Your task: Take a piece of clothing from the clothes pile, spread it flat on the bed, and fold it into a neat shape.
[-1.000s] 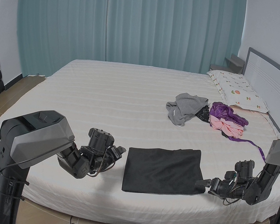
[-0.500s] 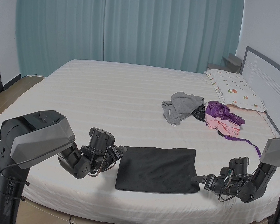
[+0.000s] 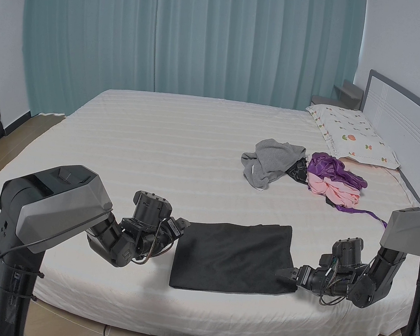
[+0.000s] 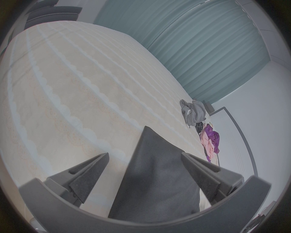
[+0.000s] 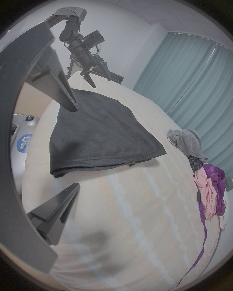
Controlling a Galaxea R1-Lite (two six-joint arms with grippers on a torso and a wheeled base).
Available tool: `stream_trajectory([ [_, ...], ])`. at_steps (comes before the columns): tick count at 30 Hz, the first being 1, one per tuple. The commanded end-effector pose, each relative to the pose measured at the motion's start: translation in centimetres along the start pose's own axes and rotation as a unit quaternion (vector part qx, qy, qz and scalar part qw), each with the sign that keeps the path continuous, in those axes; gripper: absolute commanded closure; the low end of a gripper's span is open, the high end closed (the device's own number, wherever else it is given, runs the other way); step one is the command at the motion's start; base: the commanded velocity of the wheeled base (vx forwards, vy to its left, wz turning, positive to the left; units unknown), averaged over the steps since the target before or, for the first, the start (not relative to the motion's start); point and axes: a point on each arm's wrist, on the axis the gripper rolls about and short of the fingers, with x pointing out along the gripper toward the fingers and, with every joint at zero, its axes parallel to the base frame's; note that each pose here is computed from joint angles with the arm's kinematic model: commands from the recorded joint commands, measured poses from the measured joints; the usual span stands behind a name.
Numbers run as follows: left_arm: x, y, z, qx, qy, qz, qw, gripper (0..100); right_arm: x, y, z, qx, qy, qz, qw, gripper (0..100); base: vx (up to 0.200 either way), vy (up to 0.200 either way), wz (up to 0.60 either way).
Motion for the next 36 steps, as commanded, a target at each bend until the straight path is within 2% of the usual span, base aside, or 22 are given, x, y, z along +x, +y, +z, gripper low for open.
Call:
stream_trajectory([
  [1, 0.0, 0.0, -0.1, 0.000, 0.001, 0.000, 1.0000, 0, 0.3, 0.1, -0.4, -0.005, 0.006, -0.003, 1.0000, 100, 0.000, 0.000, 0.00],
  [8, 0.0, 0.1, 0.0, 0.000, 0.000, 0.001, 1.0000, 0, 0.4, 0.0, -0.6, -0.008, 0.000, -0.025, 0.9997, 100, 0.000, 0.000, 0.00],
  [27, 0.0, 0.1, 0.0, 0.000, 0.000, 0.001, 1.0000, 0, -0.9, -0.5, -0.7, 0.002, -0.002, -0.034, 0.9994, 100, 0.000, 0.000, 0.00],
  [28, 0.1, 0.0, 0.0, 0.000, -0.001, 0.001, 1.0000, 0, -0.9, -0.5, -0.7, 0.001, -0.002, -0.033, 0.9994, 0, 0.000, 0.000, 0.00],
  [36, 0.0, 0.0, 0.0, 0.000, 0.000, 0.001, 1.0000, 0, -1.1, -0.7, 0.1, 0.011, -0.015, -0.030, 0.9994, 0, 0.000, 0.000, 0.00],
])
